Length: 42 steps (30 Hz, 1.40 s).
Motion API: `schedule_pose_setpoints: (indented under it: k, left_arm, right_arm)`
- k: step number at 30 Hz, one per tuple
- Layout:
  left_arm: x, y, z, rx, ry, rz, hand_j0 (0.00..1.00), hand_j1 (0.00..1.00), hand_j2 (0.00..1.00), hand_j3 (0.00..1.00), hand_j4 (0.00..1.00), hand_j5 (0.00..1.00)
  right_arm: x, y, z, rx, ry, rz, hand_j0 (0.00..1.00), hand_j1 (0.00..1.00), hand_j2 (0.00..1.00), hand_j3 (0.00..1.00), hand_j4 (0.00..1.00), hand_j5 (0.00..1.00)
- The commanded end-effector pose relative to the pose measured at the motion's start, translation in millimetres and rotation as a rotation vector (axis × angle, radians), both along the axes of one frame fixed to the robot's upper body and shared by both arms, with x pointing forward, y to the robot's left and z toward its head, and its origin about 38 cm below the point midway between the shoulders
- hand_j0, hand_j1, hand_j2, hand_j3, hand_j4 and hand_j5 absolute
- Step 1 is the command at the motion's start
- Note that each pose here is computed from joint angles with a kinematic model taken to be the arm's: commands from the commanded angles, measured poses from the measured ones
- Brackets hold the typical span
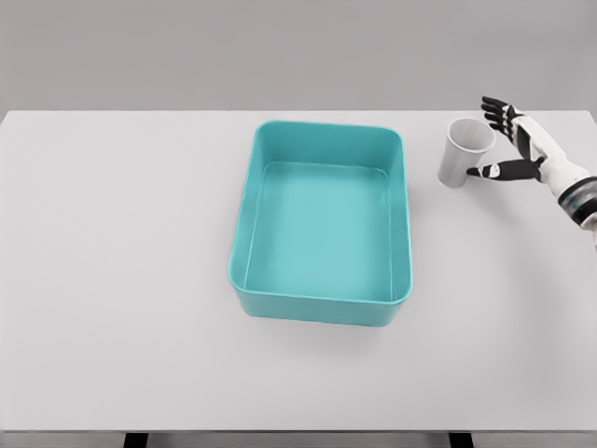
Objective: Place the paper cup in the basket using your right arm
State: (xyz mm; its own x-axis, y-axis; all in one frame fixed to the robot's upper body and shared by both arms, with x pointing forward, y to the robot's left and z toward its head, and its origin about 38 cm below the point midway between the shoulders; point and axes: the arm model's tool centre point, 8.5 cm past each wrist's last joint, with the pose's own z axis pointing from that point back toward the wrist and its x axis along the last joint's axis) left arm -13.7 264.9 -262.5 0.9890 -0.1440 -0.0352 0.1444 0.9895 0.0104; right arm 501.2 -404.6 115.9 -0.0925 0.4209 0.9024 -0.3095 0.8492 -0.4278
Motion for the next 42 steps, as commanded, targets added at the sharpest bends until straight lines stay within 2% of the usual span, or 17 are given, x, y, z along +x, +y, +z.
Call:
schedule_pose_setpoints:
  k: [1,12,15,19,21,39,42]
  left_arm:
    - [-0.1,0.0,0.0,0.0,0.0,0.0,1.0,1.0,1.0,1.0,1.0,1.0]
    - [-0.1,0.0,0.0,0.0,0.0,0.0,1.0,1.0,1.0,1.0,1.0,1.0]
    - [-0.1,0.0,0.0,0.0,0.0,0.0,1.0,1.0,1.0,1.0,1.0,1.0]
    - [-0.1,0.0,0.0,0.0,0.0,0.0,1.0,1.0,1.0,1.0,1.0,1.0]
    - [-0.1,0.0,0.0,0.0,0.0,0.0,1.0,1.0,1.0,1.0,1.0,1.0]
    - [-0.1,0.0,0.0,0.0,0.0,0.0,1.0,1.0,1.0,1.0,1.0,1.0]
    - [-0.1,0.0,0.0,0.0,0.0,0.0,1.0,1.0,1.0,1.0,1.0,1.0]
  right_arm:
    - [0.1,1.0,-2.0,0.007,0.003,-0.003,1.0,1.0,1.0,1.0,1.0,1.0]
    - [0.7,3.1,-1.3,0.017,-0.002,-0.001,1.0,1.0,1.0,1.0,1.0,1.0]
    - [0.5,6.1,3.9,0.016,-0.048,0.022,1.0,1.0,1.0,1.0,1.0,1.0]
    - [1.2,10.8,4.8,0.018,-0.057,0.035,1.0,1.0,1.0,1.0,1.0,1.0]
    - [0.9,14.1,6.0,0.014,-0.08,0.051,1.0,1.0,1.0,1.0,1.0,1.0]
    - [0.8,21.1,-1.0,0.02,-0.063,0.059,1.0,1.0,1.0,1.0,1.0,1.0]
    - [-0.2,22.4,-2.6,0.017,-0.062,0.066,0.91,0.91,0.91,0.91,0.91,0.91]
